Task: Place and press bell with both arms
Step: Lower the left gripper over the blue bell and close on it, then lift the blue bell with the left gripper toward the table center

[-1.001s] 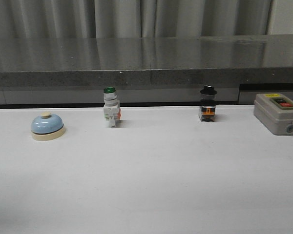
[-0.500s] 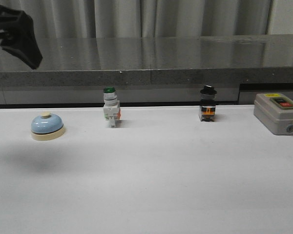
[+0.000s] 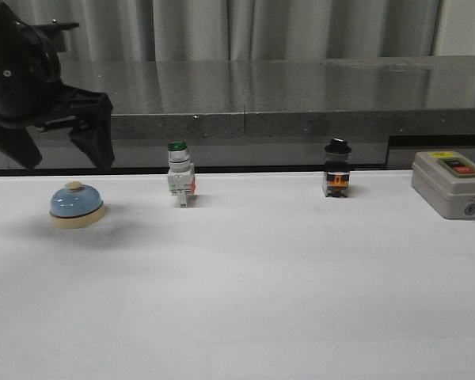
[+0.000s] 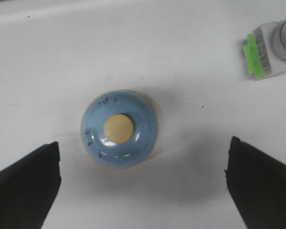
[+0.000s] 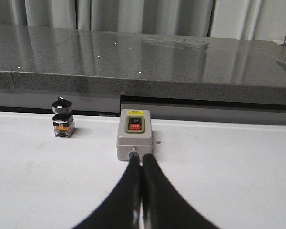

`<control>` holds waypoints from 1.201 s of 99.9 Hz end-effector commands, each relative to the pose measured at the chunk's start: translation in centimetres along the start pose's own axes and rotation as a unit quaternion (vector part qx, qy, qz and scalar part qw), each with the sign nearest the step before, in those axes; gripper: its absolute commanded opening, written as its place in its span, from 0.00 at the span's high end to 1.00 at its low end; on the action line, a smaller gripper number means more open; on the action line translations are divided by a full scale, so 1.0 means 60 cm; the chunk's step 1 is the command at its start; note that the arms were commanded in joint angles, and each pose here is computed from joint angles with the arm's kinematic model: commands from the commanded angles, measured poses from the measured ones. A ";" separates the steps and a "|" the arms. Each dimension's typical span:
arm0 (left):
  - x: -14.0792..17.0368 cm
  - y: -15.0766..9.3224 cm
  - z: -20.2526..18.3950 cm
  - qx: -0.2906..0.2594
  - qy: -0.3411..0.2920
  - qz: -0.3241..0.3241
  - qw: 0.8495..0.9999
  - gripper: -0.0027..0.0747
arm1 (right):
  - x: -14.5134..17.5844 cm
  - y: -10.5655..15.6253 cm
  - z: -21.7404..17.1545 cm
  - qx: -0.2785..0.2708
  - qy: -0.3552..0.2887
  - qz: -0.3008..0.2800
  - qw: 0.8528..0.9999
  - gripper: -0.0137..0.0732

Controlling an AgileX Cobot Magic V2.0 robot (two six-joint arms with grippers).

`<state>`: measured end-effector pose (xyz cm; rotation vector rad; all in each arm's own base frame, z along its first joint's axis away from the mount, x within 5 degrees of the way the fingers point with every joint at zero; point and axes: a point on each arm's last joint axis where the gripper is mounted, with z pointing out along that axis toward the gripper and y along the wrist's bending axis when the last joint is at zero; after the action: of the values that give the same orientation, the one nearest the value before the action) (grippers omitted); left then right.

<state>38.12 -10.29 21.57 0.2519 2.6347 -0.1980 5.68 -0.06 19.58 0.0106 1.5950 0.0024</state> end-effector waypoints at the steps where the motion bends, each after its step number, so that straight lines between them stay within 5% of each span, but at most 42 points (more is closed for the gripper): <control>1: -0.028 -0.009 -0.019 0.008 -0.042 -0.003 0.999 0.11 | -0.013 0.001 -0.002 -0.001 -0.044 -0.007 0.999 0.92; 70: -0.027 -0.001 0.067 0.001 -0.023 -0.006 1.000 0.18 | -0.013 0.001 -0.002 -0.001 -0.044 -0.007 0.999 0.92; 101: -0.028 -0.001 0.067 0.001 -0.025 -0.006 1.000 0.51 | -0.013 0.001 -0.002 -0.001 -0.044 -0.007 0.999 0.92; 120: -0.027 -0.004 0.054 0.003 -0.015 -0.004 1.000 0.53 | -0.013 0.001 -0.002 -0.001 -0.044 -0.007 0.999 0.92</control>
<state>40.77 -10.90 15.73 0.2506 2.7066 -0.1784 5.68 -0.06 19.58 0.0106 1.5950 0.0024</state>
